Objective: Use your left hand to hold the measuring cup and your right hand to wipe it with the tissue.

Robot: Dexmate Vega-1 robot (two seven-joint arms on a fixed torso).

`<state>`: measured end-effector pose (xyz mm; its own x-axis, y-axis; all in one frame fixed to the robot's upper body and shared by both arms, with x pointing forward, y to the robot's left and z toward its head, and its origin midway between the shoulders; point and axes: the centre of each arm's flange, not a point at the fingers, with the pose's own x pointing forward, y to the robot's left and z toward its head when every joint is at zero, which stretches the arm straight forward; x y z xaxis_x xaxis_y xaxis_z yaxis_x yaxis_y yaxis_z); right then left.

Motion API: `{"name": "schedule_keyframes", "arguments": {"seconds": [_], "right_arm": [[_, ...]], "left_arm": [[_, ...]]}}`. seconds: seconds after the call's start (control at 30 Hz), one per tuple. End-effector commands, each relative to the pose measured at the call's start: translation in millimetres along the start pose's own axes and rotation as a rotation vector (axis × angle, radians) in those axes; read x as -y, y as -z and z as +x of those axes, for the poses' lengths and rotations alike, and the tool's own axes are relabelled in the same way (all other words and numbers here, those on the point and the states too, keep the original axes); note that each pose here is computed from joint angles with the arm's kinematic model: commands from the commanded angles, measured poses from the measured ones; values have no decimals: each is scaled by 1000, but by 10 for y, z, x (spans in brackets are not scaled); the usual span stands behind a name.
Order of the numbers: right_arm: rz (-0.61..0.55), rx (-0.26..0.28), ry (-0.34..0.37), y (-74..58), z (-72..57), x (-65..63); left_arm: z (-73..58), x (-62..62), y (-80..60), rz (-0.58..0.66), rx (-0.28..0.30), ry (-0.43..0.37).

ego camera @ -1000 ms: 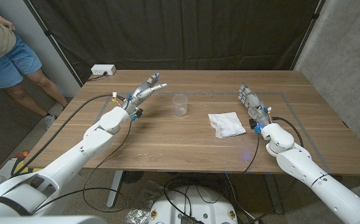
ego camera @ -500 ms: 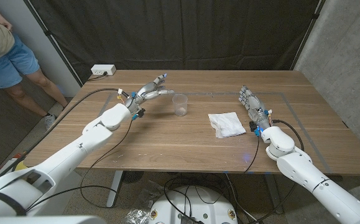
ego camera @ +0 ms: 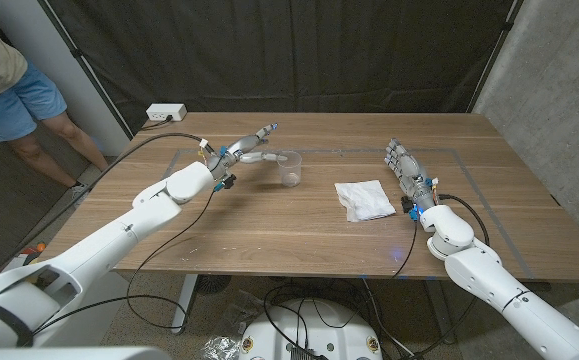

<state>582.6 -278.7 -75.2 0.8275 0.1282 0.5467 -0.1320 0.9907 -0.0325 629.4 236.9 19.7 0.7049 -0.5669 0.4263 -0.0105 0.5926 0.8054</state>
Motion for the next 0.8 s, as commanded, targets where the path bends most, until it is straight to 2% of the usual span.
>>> {"name": "schedule_keyframes", "arguments": {"seconds": [0.03, 0.23, 0.8], "right_arm": [[14, 0, -2, 40, 11, -1], [20, -1, 0, 61, 2, 4], [27, -7, 4, 98, -25, 29]], "left_arm": [[20, 73, -43, 99, -51, 59], [6, 131, -46, 140, -81, 51], [-16, 352, 40, 119, -137, 0]]}}
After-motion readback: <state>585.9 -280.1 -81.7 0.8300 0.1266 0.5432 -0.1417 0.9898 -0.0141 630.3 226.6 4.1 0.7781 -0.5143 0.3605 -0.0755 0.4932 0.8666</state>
